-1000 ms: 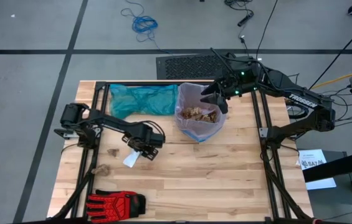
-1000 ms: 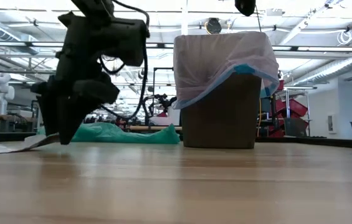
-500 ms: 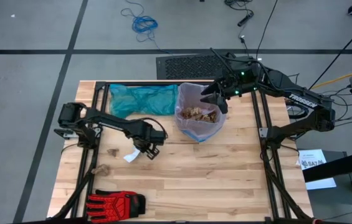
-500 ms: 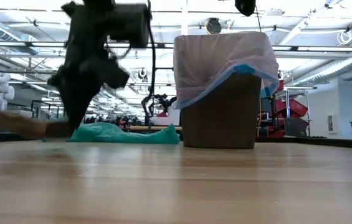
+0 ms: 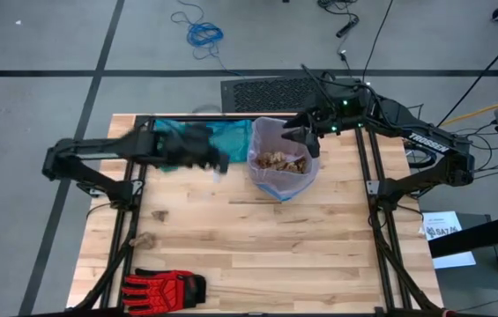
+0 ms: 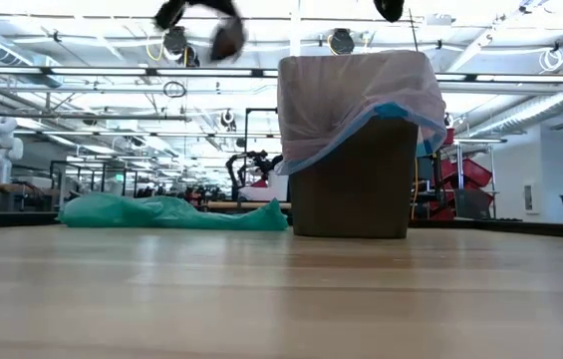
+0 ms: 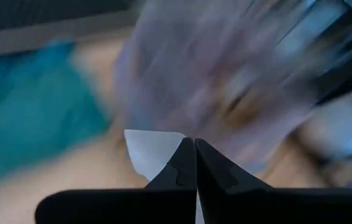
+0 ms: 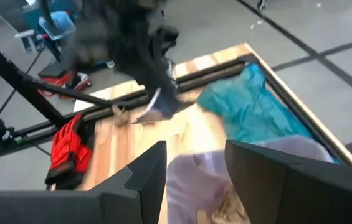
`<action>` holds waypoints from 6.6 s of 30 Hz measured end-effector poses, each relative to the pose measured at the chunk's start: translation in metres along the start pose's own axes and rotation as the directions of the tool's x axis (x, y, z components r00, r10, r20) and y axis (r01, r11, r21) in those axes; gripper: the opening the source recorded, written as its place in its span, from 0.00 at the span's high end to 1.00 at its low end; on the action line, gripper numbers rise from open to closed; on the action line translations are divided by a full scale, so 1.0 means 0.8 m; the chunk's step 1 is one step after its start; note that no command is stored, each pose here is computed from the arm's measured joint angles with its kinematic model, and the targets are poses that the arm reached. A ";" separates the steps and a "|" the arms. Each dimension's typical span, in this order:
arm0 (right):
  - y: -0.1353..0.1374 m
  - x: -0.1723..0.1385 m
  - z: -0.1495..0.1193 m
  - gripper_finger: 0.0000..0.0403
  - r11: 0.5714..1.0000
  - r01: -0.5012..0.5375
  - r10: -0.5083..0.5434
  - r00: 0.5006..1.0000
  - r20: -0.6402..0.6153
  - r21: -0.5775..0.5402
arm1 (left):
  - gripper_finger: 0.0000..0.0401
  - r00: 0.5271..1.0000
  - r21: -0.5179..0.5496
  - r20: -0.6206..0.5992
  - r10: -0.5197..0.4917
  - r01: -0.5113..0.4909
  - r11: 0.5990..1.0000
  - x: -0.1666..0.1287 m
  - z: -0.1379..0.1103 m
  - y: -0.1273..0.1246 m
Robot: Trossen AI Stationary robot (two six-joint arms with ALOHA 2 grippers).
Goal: Place trash/remove bag and relplace
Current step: Put the white paper into the black trash bin, then put the brown paper into the black trash bin
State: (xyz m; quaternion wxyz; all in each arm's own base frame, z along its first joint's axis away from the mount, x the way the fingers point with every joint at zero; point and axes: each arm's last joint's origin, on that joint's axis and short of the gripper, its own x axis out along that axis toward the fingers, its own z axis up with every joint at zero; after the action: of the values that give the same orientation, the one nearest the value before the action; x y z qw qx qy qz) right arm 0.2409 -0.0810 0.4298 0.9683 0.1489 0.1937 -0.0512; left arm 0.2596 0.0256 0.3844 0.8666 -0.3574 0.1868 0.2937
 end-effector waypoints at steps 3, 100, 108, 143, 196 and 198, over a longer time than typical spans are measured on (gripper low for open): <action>0.000 0.000 0.004 0.61 1.000 -0.001 0.001 0.999 0.036 -0.010 | 1.00 0.968 0.023 0.185 -0.171 0.170 0.985 -0.005 0.036 -0.013; 0.001 -0.001 0.017 0.61 0.999 0.010 -0.016 0.990 0.140 0.043 | 0.90 0.448 0.087 -0.838 0.313 -0.456 0.886 0.074 -0.256 0.183; 0.001 -0.001 0.017 0.61 0.999 0.010 -0.015 0.990 0.139 0.038 | 0.99 0.722 0.014 -0.666 0.188 -0.240 0.971 0.089 -0.182 0.112; 0.002 -0.002 0.019 0.61 1.000 0.017 -0.016 0.987 0.163 -0.002 | 0.57 0.833 0.235 -0.189 -0.521 0.553 0.799 0.142 0.076 -0.036; 0.001 -0.002 0.019 0.61 1.000 0.024 -0.022 0.987 0.160 -0.008 | 0.51 0.058 0.413 -0.910 0.410 0.048 0.909 -0.040 -0.277 0.152; 0.001 -0.002 0.019 0.61 1.000 0.024 -0.023 0.987 0.158 -0.003 | 0.51 0.072 0.400 -0.915 0.396 0.046 0.916 -0.036 -0.285 0.157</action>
State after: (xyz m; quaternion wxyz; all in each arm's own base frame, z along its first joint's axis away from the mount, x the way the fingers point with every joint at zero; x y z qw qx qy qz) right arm 0.2453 -0.0848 0.4437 0.9804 0.1396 0.1183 -0.0737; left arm 0.1310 -0.0798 0.1818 0.5158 -0.2858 0.8063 0.0453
